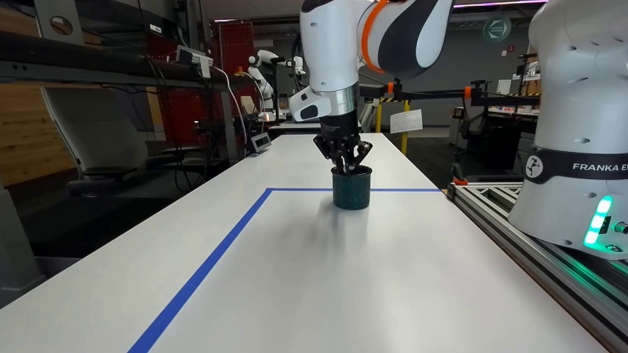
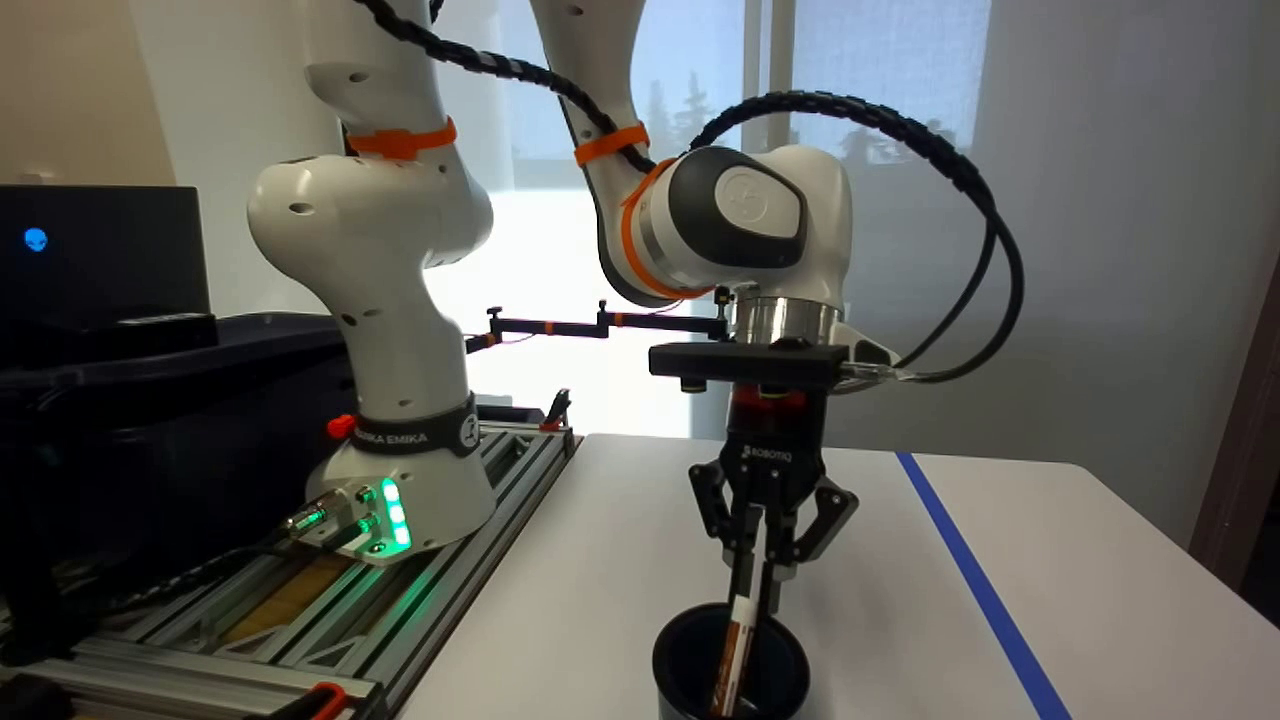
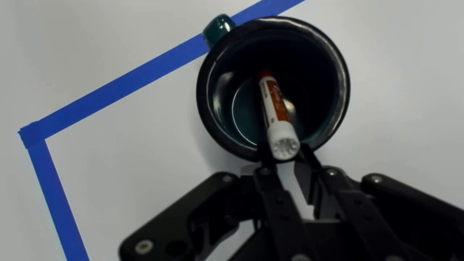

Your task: Take the marker out of the cup

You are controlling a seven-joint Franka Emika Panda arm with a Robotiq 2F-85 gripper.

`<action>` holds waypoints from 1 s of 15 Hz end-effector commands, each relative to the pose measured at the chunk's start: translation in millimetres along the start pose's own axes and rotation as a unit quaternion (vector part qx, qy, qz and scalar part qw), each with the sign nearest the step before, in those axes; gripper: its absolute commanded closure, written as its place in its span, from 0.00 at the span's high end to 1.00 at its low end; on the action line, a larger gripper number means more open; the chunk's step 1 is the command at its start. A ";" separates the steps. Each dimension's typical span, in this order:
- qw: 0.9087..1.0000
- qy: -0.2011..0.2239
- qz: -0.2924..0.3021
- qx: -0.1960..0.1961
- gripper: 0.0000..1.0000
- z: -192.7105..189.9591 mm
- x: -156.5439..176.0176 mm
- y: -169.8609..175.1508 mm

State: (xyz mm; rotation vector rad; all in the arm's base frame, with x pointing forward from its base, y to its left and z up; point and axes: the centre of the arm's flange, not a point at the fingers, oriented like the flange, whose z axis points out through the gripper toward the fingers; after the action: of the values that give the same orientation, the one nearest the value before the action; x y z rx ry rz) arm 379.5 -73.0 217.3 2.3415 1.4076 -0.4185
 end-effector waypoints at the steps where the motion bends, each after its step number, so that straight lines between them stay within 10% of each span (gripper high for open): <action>1: 1.000 0.001 0.006 -0.002 0.05 -10.0 -3.4 -1.6; 15: 1.000 0.017 0.008 -0.008 0.05 -89.0 -35.6 0.8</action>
State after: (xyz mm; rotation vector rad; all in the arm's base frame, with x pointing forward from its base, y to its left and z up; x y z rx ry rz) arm 383.2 -70.0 277.7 2.3628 1.3738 -0.3741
